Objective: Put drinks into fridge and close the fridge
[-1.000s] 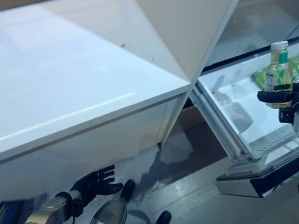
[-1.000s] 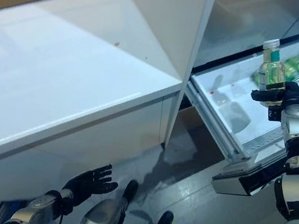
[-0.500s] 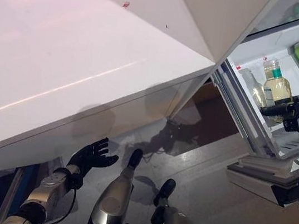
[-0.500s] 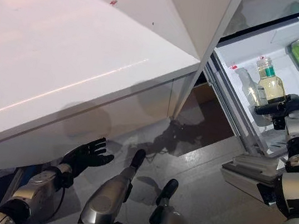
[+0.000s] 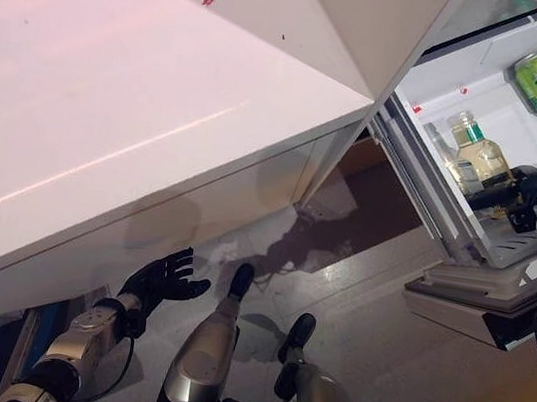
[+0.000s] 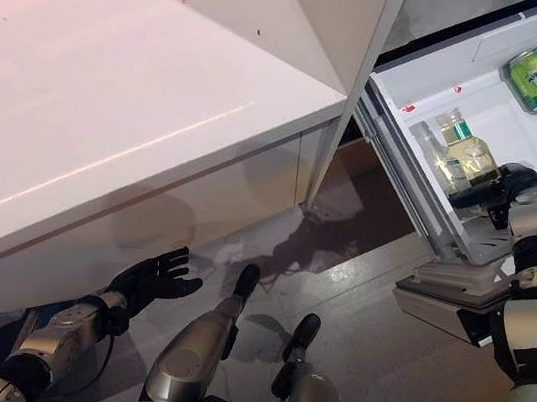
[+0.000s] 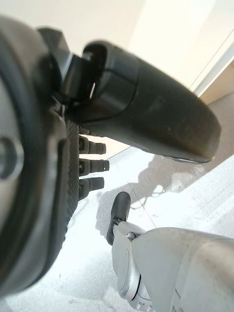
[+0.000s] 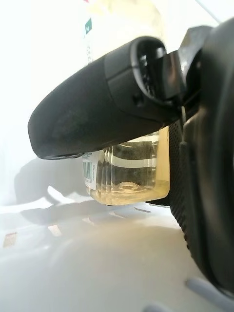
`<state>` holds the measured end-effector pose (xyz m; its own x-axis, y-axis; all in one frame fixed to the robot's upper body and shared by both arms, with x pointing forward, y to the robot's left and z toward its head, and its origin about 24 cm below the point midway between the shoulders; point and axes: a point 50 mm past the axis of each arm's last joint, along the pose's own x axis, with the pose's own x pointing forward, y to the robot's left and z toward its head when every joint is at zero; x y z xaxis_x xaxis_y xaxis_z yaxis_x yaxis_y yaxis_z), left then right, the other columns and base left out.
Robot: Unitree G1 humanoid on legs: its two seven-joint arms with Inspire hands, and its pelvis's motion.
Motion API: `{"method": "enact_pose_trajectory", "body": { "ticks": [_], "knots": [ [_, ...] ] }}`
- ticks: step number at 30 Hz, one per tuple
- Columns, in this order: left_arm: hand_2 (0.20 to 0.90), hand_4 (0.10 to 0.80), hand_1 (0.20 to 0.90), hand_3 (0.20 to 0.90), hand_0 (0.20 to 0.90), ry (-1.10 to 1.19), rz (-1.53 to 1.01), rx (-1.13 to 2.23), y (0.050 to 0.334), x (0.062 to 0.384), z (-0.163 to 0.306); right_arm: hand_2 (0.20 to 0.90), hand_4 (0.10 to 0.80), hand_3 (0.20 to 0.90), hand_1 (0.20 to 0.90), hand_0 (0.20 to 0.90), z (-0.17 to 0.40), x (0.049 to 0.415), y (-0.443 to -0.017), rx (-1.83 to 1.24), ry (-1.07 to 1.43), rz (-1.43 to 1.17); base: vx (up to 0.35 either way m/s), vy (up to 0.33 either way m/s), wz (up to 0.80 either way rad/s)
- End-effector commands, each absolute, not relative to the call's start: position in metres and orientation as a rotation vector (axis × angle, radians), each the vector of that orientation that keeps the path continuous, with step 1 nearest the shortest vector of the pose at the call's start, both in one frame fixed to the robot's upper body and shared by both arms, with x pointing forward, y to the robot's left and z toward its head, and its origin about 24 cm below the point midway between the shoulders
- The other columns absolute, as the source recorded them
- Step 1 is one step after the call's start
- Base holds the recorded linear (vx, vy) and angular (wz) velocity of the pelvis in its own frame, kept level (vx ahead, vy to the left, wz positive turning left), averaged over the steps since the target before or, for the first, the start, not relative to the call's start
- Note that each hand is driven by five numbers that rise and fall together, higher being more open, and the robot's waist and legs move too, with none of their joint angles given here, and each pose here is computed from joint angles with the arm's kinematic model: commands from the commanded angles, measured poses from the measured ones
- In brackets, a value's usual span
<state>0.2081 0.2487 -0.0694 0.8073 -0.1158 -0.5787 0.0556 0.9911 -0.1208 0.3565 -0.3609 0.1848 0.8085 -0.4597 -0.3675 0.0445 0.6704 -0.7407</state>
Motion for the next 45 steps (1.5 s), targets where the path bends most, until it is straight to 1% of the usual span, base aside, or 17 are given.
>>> {"method": "enact_pose_trajectory", "body": {
  "ticks": [1,7,14,17,22,25,30,33,38,40,45],
  "knots": [
    [0.900,0.800,0.900,0.900,0.900,0.627,-0.109,-0.060,0.257,0.200,-0.068,0.900,0.800,0.900,0.900,0.900,0.242,0.350,-0.378,-0.933,0.512,-0.415,-0.026,0.030,-0.02],
    [0.900,0.800,0.900,0.900,0.900,0.628,-0.111,-0.057,0.256,0.202,-0.068,0.900,0.800,0.900,0.900,0.900,0.239,0.356,-0.369,-0.861,0.478,-0.347,-0.019,0.015,-0.07],
    [0.900,0.800,0.900,0.900,0.900,0.656,-0.081,-0.041,0.264,0.194,-0.071,0.900,0.800,0.900,0.900,0.900,0.251,0.360,-0.355,-0.709,0.316,-0.267,-0.004,0.015,-0.09],
    [0.900,0.800,0.900,0.900,0.900,0.688,-0.063,-0.032,0.267,0.188,-0.075,0.900,0.800,0.900,0.900,0.900,0.263,0.359,-0.350,-0.659,0.209,-0.255,0.020,0.026,-0.17],
    [0.900,0.800,0.900,0.900,0.900,0.779,-0.023,-0.030,0.270,0.168,-0.092,0.900,0.800,0.900,0.900,0.900,0.307,0.350,-0.338,-0.459,-0.155,-0.333,0.034,0.041,-0.21],
    [0.900,0.800,0.900,0.900,0.900,0.826,-0.012,-0.019,0.270,0.159,-0.102,0.900,0.800,0.900,0.900,0.900,0.319,0.343,-0.341,-0.359,-0.273,-0.386,0.040,0.032,-0.15],
    [0.900,0.800,0.900,0.900,0.900,0.928,0.008,-0.003,0.265,0.142,-0.119,0.900,0.800,0.900,0.900,0.900,0.328,0.324,-0.357,-0.085,-0.482,-0.532,0.050,0.049,-0.10],
    [0.900,0.800,0.900,0.900,0.900,0.982,0.007,0.012,0.260,0.135,-0.127,0.900,0.800,0.900,0.900,0.900,0.312,0.317,-0.369,0.050,-0.502,-0.628,0.079,0.037,-0.08],
    [0.900,0.800,0.900,0.900,0.900,1.026,-0.018,0.027,0.252,0.132,-0.132,0.900,0.800,0.900,0.900,0.900,0.277,0.309,-0.387,0.156,-0.434,-0.746,0.068,0.012,-0.07],
    [0.900,0.800,0.900,0.900,0.900,1.049,-0.026,0.029,0.248,0.129,-0.136,0.900,0.800,0.900,0.900,0.900,0.253,0.305,-0.396,0.246,-0.396,-0.808,0.110,-0.001,-0.05],
    [0.900,0.800,0.900,0.900,0.900,1.079,-0.030,0.047,0.246,0.126,-0.138,0.900,0.800,0.900,0.900,0.900,0.224,0.303,-0.399,0.352,-0.344,-0.828,0.075,-0.014,-0.01]
  ]
}}
